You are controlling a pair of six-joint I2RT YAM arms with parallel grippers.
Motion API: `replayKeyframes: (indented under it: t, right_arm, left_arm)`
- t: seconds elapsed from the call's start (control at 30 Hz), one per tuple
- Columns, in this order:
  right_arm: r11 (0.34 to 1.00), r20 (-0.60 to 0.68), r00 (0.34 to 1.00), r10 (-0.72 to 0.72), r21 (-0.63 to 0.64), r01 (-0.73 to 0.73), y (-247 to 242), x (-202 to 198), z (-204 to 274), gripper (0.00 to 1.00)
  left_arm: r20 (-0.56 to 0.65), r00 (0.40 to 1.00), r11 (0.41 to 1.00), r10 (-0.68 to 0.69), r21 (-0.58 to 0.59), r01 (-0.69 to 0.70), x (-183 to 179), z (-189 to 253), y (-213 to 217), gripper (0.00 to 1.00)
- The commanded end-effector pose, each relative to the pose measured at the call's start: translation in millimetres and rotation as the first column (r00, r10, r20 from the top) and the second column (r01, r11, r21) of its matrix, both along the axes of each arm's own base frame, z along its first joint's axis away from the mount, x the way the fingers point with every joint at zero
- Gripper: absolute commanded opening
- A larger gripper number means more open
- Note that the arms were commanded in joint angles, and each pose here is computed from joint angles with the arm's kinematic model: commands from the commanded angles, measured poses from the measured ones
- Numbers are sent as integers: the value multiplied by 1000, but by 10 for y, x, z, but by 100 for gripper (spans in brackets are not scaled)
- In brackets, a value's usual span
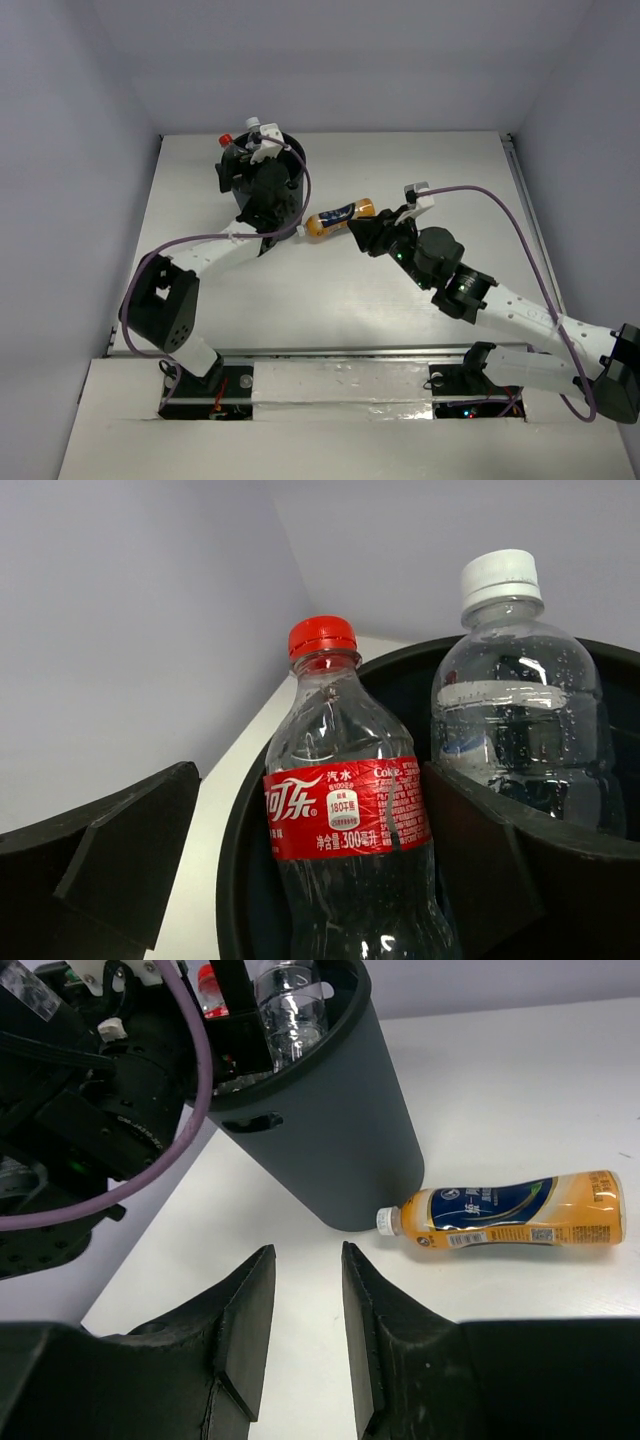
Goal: Put the plastic bottles in the bin
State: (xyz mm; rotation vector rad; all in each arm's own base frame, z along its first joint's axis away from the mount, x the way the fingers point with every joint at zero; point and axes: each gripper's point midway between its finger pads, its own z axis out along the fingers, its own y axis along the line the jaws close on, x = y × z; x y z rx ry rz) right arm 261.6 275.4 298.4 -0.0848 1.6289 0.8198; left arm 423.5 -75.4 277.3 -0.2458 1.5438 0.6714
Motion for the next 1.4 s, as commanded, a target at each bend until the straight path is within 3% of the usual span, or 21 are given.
replayKeyframes:
  t: [0.0, 0.47, 0.5, 0.6, 0.63, 0.73, 0.83, 0.87, 0.9, 0.93, 0.97, 1.03, 1.07, 1.17, 1.23, 1.37]
  right_arm:
    - [999, 30, 1000, 4, 51, -6, 52, 12, 155, 39]
    - [1000, -7, 1000, 9, 15, -9, 144, 69, 25, 41]
    - [1000, -10, 1000, 9, 6, -9, 152, 76, 5, 40]
    - [998, -25, 999, 47, -32, -48, 249, 73, -79, 24]
    - [998, -32, 999, 44, -38, -45, 240, 111, -95, 13]
    - [997, -82, 996, 33, -60, -38, 196, 239, -240, 8]
    - [998, -147, 989, 11, -53, -19, 87, 409, -390, 7]
    - [999, -165, 986, 3, -49, -11, 54, 453, -425, 7]
    - [999, -197, 980, -20, -28, 15, -21, 545, -470, 8]
    - [999, -232, 972, -37, -37, 30, -48, 607, -580, 10]
    - [998, -256, 965, -50, -38, 41, -74, 659, -644, 18]
    - [997, -308, 948, -81, -27, 77, -130, 799, -698, 35]
    - [995, -340, 935, -99, -46, 89, -124, 875, -830, 69]
    - [988, -408, 900, -154, -65, 140, -131, 1057, -988, 98]
    - [977, -438, 873, -212, -79, 198, -191, 1205, -1032, 100]
    - [951, -522, 796, -307, -143, 274, -264, 1388, -1354, 98]
  left_arm:
    - [92, 996, 994, 0, -106, 10, -89, 446, 21, 95]
    - [192, 972, 937, -133, -294, 186, -272, 1091, -67, 99]
    - [196, 968, 930, -157, -302, 212, -304, 1167, -80, 99]
    - [220, 947, 883, -232, -360, 300, -378, 1298, -174, 96]
    - [224, 941, 869, -252, -376, 322, -410, 1322, -196, 93]
    - [257, 905, 786, -339, -451, 423, -605, 1397, -284, 80]
    - [293, 850, 682, -438, -508, 527, -905, 1353, -357, 55]
    - [303, 838, 660, -453, -517, 544, -987, 1330, -351, 41]
    - [319, 821, 624, -474, -537, 568, -1142, 1257, -331, 36]
    - [321, 813, 607, -486, -546, 578, -1209, 1206, -328, 30]
    - [324, 803, 587, -500, -555, 590, -1286, 1155, -343, 24]
    - [323, 784, 546, -529, -577, 607, -1461, 996, -329, 22]
    - [322, 780, 537, -536, -583, 610, -1513, 944, -318, 22]
    - [321, 766, 497, -558, -610, 617, -1703, 725, -286, 24]
    - [315, 751, 467, -581, -627, 624, -1808, 517, -299, 28]
    - [294, 723, 425, -625, -649, 631, -1925, 243, -359, 56]
